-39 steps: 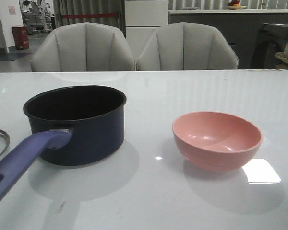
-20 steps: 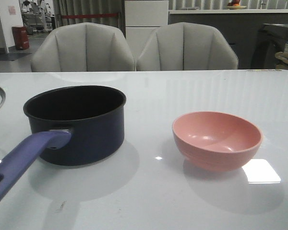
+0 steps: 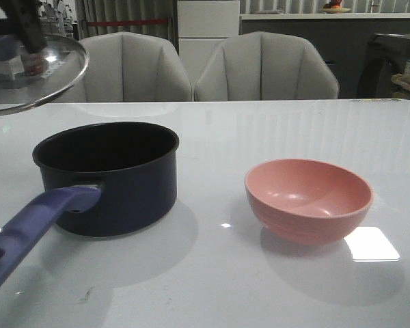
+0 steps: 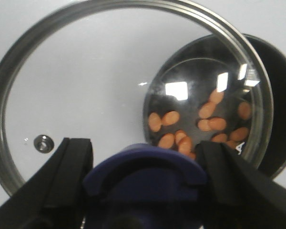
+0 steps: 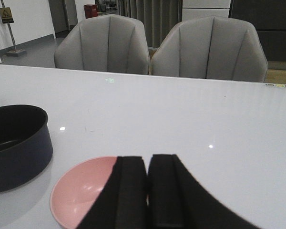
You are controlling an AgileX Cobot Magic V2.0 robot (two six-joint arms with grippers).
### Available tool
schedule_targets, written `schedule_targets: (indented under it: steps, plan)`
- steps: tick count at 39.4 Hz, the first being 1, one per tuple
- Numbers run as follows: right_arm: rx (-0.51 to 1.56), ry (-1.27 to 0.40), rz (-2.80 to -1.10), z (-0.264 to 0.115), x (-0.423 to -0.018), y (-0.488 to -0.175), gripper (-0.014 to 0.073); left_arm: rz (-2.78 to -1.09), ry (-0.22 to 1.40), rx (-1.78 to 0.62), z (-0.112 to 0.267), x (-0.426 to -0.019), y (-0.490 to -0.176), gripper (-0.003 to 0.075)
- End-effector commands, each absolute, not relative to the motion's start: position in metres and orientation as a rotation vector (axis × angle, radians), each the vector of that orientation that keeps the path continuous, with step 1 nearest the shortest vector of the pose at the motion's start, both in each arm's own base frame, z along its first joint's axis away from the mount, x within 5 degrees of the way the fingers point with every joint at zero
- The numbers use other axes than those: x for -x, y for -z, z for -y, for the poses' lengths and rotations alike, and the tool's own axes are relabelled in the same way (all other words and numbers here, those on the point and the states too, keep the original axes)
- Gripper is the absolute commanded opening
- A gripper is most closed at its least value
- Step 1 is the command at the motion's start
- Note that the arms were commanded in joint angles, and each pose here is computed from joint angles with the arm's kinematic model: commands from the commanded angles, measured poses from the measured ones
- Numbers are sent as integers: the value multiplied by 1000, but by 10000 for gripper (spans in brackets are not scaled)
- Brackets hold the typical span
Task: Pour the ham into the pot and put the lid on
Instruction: 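Lift the lid and carry it over the saucepan, left gripper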
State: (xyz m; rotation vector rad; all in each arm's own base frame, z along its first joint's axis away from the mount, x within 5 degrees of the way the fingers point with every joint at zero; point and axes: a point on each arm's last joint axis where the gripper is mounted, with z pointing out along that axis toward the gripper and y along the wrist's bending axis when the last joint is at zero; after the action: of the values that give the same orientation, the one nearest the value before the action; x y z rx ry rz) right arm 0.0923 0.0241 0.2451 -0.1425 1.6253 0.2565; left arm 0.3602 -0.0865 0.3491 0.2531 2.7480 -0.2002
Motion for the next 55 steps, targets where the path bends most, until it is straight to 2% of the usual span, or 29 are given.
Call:
schedule_targets:
  steps: [1,9,21,28,35,55]
  plan:
    - [128,-244,-1530,-23,-93,-260,153,-2689,234,-334,106,-348,-372,174]
    - [128,-244,-1530,-23,-93,-260,153,-2733,155,-481,133,-351,-352,174]
    - [128,-244,-1530,-23,-93,-260,153,-2785,154,-548,154,-360,-327,176]
    - [128,-244,-1530,-23,-93,-260,153,-2795,210,-540,160,-364,-319,179]
    - [128,-244,-1530,-23,-93,-260,153,-2772,263,-526,164,-366,-321,179]
    - [128,-244,-1530,-23,-93,-260,153,-2749,286,-535,166,-367,-325,179]
